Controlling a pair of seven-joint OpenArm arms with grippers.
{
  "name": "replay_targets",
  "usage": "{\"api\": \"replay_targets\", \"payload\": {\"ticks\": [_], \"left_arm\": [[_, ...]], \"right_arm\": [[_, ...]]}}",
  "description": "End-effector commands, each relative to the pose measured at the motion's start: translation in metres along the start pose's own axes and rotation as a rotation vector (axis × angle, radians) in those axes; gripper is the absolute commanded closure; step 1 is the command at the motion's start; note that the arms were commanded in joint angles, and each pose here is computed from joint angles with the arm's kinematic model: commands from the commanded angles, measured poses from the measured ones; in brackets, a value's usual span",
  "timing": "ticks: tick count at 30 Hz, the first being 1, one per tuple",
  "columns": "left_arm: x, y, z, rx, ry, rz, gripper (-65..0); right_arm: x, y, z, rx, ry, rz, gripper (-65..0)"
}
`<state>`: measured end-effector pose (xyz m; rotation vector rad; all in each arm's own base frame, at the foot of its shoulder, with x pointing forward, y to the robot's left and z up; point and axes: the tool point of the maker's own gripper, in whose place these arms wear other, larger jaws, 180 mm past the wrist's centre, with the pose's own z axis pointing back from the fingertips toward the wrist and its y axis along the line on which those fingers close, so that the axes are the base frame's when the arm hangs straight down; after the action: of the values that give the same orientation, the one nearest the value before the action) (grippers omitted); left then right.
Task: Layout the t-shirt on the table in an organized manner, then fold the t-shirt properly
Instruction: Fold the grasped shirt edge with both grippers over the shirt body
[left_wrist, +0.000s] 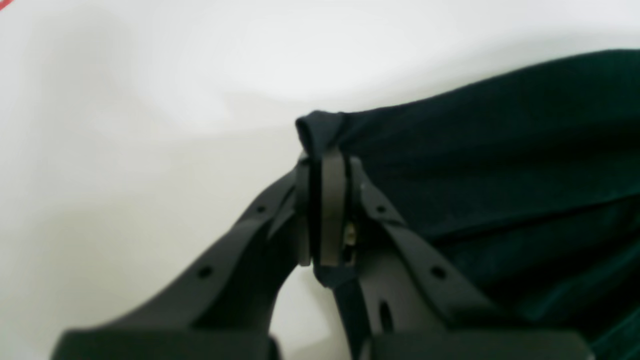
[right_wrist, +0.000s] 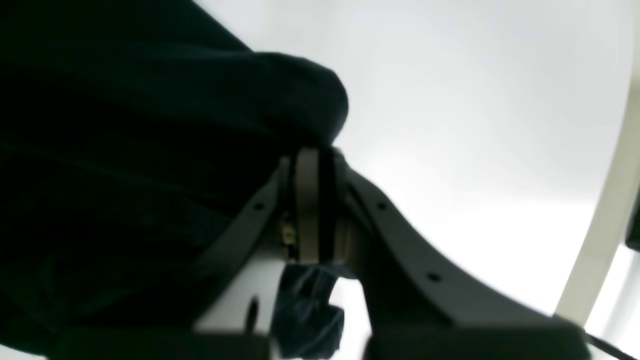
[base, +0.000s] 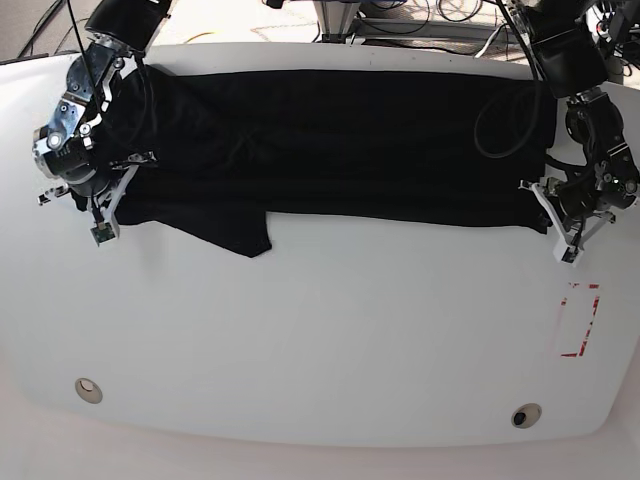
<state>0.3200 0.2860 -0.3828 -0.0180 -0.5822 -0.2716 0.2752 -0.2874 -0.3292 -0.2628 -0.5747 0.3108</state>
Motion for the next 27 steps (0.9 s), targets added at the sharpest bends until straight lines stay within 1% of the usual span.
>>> {"api": "replay_targets", "payload": {"ticks": [1,7,10,14,16,17,18,22,23,25,26,27], "left_arm": [[0.010,0.013,0.019,0.067,-0.025,-0.045,-0.4],[-0.007,0.016,0.029,0.097,0.008,-0.086,-0.4],[-0.017,0.015,0.029,0.094,0.030,-0.087,-0.6],[-0.030,0.024,0.034,0.112,0.069,-0.105,-0.6],[-0.034,0.027,0.035,0.115,0.082,-0.107,-1.3],[-0.038,0.027,0.035,0.115,0.091,-0.107,-3.2],[-0.038,0.028,0.035,0.115,0.093,-0.108,-5.8],[-0.044,0.027,0.035,0.113,0.105,-0.107,-19.4],[-0.047,0.026,0.035,0.111,0.113,-0.108,-25.4],[-0.048,0.027,0.035,0.113,0.117,-0.110,-33.6],[-0.048,0.030,0.037,0.120,0.119,-0.115,-38.6],[-0.048,0.032,0.038,0.123,0.120,-0.116,-39.9]], "right_arm": [[-0.005,-0.006,0.014,-0.054,0.031,0.004,0.0],[-0.030,0.008,0.013,-0.024,0.092,0.006,-0.6],[-0.040,0.018,0.011,0.000,0.113,-0.007,-0.6],[-0.048,0.024,0.011,0.013,0.130,-0.009,-0.8],[-0.050,0.026,0.011,0.017,0.137,-0.009,-1.0],[-0.052,0.027,0.011,0.019,0.141,-0.008,-2.1],[-0.053,0.027,0.011,0.020,0.142,-0.008,-4.0],[-0.054,0.027,0.011,0.019,0.144,-0.009,-17.8],[-0.056,0.028,0.011,0.021,0.150,-0.008,-24.3],[-0.059,0.029,0.011,0.024,0.157,-0.005,-32.2],[-0.060,0.030,0.012,0.025,0.159,-0.004,-39.5],[-0.060,0.030,0.012,0.024,0.157,-0.004,-41.9]]}}
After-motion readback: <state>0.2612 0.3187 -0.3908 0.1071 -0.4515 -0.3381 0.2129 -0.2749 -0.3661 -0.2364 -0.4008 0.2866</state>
